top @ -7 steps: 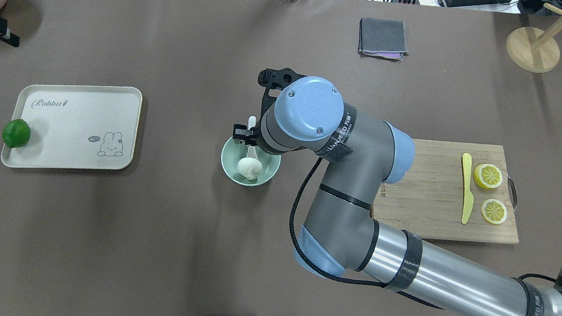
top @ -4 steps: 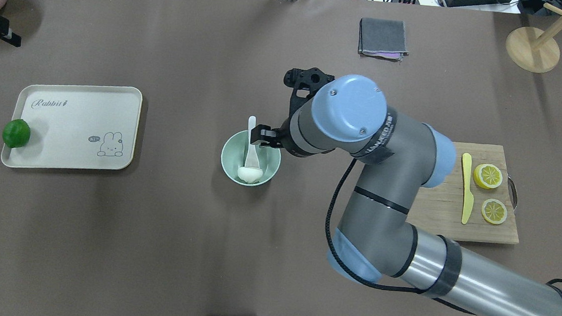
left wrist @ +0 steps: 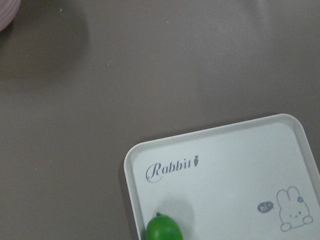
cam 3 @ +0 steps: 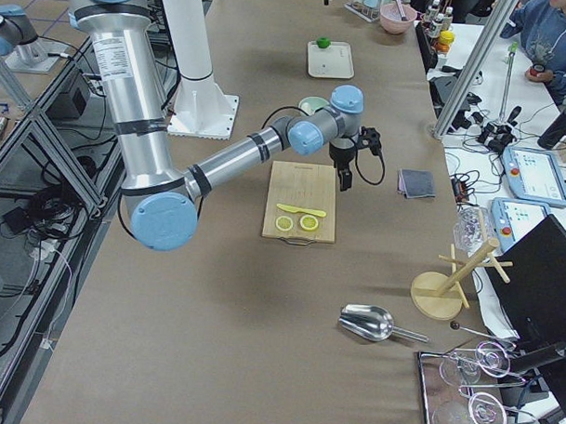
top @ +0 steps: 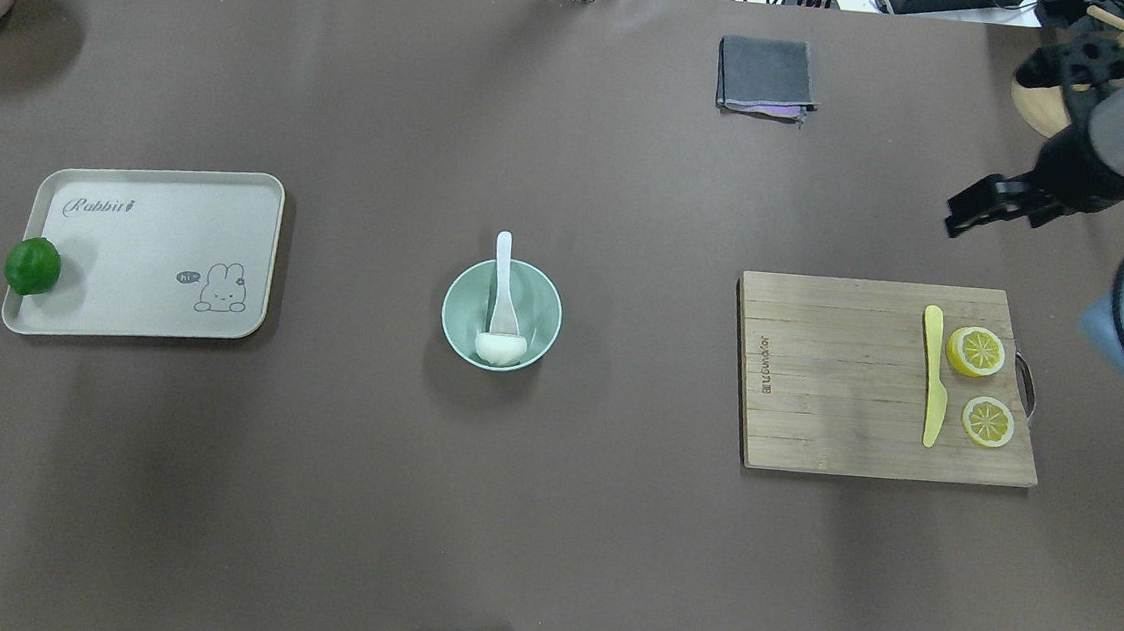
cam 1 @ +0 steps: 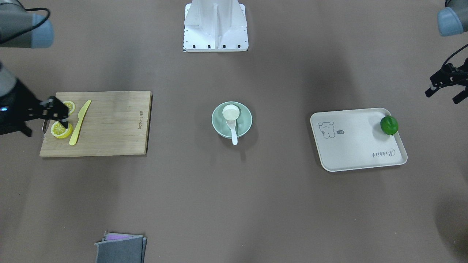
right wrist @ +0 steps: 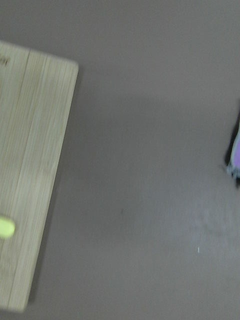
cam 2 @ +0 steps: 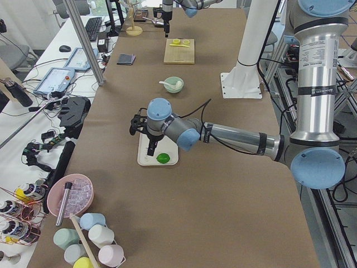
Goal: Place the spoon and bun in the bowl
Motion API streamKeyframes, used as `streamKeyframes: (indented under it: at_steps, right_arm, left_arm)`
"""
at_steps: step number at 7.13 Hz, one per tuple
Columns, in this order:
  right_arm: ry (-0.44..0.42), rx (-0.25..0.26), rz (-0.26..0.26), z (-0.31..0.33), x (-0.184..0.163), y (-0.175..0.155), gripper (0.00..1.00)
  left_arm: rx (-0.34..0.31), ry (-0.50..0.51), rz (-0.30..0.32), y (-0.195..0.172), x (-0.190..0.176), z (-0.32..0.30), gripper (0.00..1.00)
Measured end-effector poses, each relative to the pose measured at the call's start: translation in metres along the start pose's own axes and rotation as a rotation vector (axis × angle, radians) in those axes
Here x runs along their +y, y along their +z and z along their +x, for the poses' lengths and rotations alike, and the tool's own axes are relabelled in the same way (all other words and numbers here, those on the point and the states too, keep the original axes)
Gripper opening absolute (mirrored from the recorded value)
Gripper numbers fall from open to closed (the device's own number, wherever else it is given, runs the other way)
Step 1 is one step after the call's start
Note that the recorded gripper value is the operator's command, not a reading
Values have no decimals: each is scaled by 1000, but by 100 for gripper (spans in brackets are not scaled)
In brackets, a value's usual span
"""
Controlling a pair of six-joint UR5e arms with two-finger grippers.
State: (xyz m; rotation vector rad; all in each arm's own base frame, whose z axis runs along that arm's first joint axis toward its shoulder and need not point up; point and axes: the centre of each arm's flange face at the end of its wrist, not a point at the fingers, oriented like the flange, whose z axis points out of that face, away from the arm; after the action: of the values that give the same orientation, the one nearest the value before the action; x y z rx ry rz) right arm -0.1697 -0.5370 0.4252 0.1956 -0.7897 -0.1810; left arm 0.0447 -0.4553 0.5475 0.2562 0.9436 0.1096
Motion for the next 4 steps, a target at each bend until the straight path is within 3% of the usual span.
streamKeyframes:
  at_steps: [2, 4]
  right_arm:
    - [-48, 18, -20, 133, 31, -17, 100]
    - [-65, 33, -51, 209, 59, -12, 100]
  left_arm:
    - [18, -6, -22, -20, 17, -30, 98]
    - [56, -36, -38, -28, 22, -37, 98]
